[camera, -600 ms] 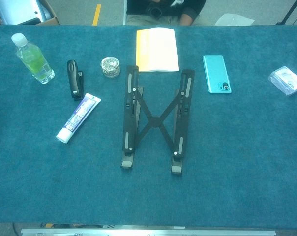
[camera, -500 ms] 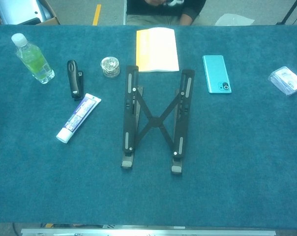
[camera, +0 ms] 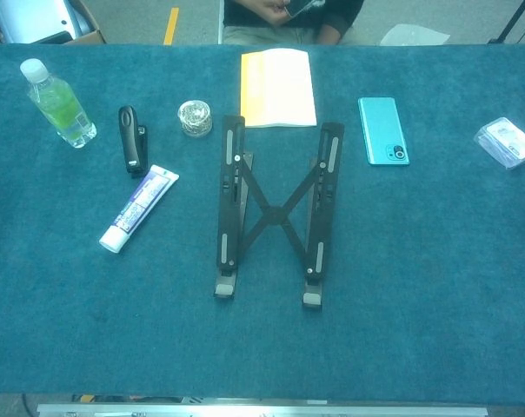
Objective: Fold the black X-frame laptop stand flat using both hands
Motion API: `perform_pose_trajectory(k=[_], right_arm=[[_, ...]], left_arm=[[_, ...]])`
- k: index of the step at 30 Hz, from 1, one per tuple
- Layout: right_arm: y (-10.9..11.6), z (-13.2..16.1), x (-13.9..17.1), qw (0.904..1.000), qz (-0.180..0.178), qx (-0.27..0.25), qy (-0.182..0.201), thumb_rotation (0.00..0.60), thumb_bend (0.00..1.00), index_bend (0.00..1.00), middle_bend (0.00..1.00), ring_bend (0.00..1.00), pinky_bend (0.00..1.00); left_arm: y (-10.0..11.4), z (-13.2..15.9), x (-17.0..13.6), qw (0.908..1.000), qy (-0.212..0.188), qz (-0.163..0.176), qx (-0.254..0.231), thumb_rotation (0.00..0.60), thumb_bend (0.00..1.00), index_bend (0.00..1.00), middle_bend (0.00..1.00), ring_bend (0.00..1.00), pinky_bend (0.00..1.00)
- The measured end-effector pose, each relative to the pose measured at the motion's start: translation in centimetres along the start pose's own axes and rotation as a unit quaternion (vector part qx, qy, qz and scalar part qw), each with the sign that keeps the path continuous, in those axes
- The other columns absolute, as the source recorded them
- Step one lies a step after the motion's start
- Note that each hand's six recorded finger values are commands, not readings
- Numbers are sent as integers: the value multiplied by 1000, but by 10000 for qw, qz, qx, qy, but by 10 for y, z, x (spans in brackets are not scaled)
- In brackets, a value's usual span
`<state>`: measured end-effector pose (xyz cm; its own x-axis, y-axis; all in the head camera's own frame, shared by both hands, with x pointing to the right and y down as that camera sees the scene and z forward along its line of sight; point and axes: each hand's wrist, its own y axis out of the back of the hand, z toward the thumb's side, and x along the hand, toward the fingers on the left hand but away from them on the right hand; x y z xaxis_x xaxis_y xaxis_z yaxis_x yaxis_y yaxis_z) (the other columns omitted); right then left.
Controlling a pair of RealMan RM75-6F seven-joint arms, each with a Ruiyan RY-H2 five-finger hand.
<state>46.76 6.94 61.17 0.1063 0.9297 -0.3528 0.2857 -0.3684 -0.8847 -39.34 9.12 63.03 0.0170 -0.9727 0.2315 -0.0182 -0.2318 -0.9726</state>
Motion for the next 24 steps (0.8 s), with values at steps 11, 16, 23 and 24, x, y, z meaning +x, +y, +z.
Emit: perform_pose_trajectory(k=[11, 16, 23, 24], right_arm=[[-30, 59, -18, 9638, 1383, -2264, 248, 401, 326, 144, 233, 119, 62], [-42, 85, -31, 9262, 1954, -3220, 150, 349, 252, 69, 192, 79, 62], [-59, 124, -57, 8583, 2479, -4493, -18, 333, 249, 61, 188, 74, 62], [-62, 129, -60, 8504, 2549, -4602, -35, 332, 249, 61, 188, 74, 62]], left_arm=[[0, 1, 6, 10000, -47, -67, -42, 600, 472, 367, 365, 310, 257], [-1, -4, 8, 9999, -15, -109, -43, 600, 473, 367, 365, 310, 257], [-5, -10, 9, 9999, 37, -157, -45, 600, 472, 367, 365, 310, 257], [-6, -11, 9, 9999, 41, -157, -46, 600, 472, 367, 365, 310, 257]])
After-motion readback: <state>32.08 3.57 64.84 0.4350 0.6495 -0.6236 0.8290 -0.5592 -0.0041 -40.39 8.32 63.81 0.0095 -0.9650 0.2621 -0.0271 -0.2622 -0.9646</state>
